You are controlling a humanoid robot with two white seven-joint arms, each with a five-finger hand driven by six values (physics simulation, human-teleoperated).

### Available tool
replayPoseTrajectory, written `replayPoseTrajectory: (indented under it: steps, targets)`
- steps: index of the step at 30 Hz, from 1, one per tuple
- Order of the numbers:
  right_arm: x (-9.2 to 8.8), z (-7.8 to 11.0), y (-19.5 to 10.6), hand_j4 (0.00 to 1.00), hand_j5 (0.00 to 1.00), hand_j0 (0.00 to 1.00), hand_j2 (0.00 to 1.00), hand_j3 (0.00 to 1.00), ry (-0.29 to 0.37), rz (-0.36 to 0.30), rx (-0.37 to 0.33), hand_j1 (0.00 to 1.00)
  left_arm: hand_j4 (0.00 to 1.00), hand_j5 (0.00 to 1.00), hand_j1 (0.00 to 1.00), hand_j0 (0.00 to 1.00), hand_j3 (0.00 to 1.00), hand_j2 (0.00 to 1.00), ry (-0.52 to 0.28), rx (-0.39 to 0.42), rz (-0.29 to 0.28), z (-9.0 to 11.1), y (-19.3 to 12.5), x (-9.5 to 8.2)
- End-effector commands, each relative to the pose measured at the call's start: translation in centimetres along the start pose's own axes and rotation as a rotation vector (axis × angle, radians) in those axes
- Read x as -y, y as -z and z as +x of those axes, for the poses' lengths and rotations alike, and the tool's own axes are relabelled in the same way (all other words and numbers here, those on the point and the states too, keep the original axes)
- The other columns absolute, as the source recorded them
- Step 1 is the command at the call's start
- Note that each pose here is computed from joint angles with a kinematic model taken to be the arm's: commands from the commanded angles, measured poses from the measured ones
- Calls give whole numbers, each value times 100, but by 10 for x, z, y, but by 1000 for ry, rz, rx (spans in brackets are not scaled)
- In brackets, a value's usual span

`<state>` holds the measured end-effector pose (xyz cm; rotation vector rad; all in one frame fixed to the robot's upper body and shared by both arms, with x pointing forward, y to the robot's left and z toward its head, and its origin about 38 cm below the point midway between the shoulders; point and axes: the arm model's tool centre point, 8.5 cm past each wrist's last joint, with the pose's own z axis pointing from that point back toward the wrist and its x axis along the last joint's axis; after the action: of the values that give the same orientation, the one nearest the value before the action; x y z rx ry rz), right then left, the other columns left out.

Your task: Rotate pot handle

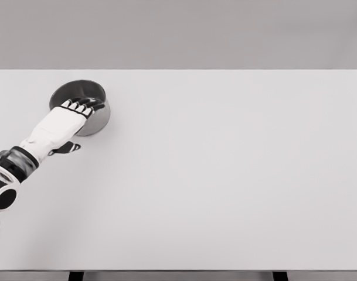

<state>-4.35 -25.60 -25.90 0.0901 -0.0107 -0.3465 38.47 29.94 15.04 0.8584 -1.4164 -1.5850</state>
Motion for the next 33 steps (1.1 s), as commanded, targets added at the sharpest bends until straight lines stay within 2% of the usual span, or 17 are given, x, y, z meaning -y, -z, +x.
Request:
replayPoseTrajectory:
  steps: [1,8,33]
  targets:
    - [0,0,0,100,100,100,100,100,0,0,0,100,100,100,100,100,100,100,3,-8,1,-1,0,0]
    - [0,0,0,100,100,100,100,100,0,0,0,100,100,100,100,100,100,100,5,-10,-2,-2,-1,0]
    - [0,0,0,100,100,100,100,100,0,0,0,100,100,100,100,100,100,100,54,-55,-10,-24,-11,-10]
